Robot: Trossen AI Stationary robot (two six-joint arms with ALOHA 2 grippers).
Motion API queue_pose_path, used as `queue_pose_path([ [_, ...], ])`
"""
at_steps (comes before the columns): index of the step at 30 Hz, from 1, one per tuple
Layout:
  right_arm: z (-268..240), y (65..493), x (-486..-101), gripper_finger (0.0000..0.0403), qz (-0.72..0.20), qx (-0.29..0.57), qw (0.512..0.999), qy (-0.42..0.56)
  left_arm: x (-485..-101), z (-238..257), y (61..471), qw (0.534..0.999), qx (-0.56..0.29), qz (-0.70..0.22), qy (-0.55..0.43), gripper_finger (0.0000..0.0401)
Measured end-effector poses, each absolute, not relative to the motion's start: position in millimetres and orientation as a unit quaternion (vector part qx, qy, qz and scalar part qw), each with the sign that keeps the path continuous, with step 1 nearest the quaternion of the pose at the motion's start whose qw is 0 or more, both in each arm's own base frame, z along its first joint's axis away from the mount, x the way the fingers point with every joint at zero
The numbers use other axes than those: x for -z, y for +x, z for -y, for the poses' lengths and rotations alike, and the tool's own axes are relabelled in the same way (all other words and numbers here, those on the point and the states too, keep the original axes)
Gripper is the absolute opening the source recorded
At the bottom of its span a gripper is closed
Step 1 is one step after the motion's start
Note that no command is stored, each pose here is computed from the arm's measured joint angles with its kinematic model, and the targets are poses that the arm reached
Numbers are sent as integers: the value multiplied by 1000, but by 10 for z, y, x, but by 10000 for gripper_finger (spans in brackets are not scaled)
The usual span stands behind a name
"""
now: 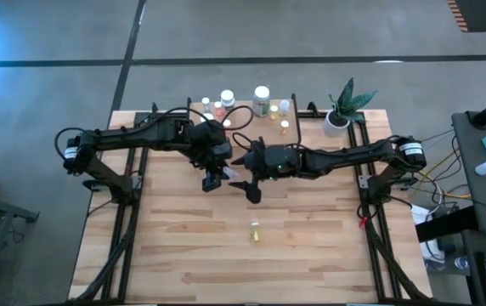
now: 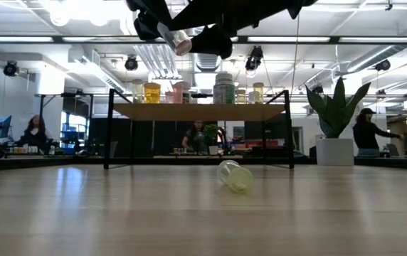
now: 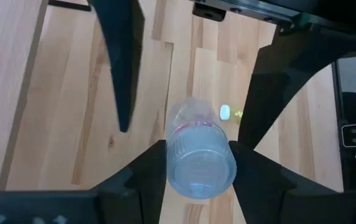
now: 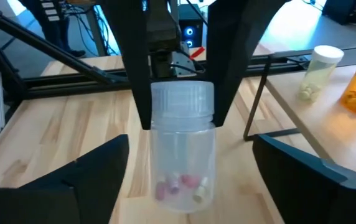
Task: Pick and place medicine bottles onto shelf by color
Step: Put the blue medicine bottle on the shelf
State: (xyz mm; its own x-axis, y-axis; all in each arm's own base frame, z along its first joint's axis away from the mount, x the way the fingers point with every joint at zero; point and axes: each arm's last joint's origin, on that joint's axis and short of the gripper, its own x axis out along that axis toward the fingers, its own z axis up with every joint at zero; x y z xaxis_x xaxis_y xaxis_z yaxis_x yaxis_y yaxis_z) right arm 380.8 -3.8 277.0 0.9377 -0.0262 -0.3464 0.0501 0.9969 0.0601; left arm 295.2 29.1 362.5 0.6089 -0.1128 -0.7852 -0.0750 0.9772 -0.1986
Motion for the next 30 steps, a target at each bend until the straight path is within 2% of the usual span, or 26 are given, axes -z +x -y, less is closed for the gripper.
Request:
queue_pose_path([
  [20,52,3807,-2767,170,-176,17,983,39,-3633,-252,2959,892,14,-440,-106,147],
  [25,47,3806,-2766,146,-176,9,983,41,-3633,-247,2959,891,15,-440,-108,148],
  [30,47,3806,-2765,144,-177,9,983,41,-3635,-247,2963,891,8,-438,-122,148],
])
